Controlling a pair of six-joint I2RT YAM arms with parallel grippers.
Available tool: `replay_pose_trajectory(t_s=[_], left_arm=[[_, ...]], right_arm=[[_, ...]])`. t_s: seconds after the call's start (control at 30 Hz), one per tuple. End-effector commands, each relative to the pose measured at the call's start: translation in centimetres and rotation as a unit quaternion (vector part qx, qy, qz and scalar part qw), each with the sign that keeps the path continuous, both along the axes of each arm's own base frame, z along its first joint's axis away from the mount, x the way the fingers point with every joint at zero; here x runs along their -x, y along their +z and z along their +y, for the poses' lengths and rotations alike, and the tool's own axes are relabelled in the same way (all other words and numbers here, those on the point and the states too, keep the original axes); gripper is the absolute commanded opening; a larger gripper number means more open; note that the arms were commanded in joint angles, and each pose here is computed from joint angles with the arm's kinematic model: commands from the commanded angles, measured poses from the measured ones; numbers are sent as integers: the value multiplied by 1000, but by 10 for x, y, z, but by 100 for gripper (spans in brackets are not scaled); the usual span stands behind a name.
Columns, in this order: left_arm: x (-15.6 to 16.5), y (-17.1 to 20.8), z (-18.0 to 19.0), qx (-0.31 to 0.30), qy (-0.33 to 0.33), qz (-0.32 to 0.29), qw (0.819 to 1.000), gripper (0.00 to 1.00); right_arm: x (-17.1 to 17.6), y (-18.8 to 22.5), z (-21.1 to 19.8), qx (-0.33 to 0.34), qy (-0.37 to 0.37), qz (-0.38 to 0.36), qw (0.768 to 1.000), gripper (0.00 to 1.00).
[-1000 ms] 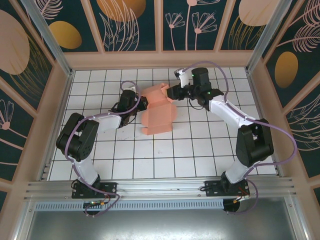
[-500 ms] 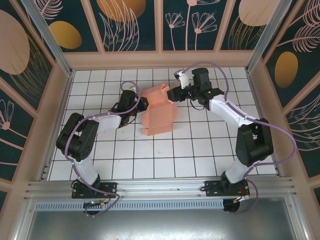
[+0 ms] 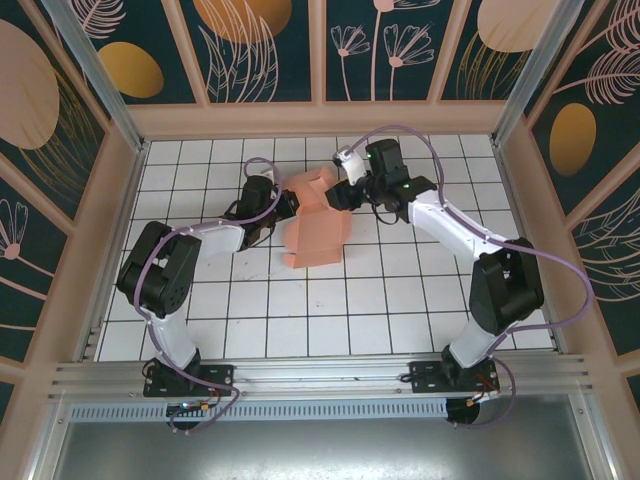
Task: Fold the paper box
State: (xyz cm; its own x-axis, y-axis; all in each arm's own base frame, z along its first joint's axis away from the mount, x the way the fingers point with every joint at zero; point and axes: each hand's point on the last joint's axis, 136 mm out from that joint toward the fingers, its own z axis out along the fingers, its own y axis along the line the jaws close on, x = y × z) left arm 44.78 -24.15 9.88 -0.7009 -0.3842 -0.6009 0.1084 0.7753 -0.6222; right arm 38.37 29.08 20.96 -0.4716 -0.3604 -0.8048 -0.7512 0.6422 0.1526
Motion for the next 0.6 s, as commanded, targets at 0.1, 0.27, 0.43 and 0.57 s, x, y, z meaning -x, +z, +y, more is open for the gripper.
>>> replay_pose_trajectory(t_s=[0.1,0.27,0.43,0.57], left_arm=[[-6,8,-8,16,-8,-2,1000,0],[-6,8,-8,15,-9,-2,1000,0],[-5,9,-8,16,-11,-1,1000,0],[-4,11,-8,17,-12,-3,1000,0]], right_arm=[[-19,16,-1,64,-82,-91,990,35],[-20,15,3,74,-89,-105,988,24],[-21,4,6,91,-95,-105,986,25],[-28,1,6,110,-123,-119,979,25]])
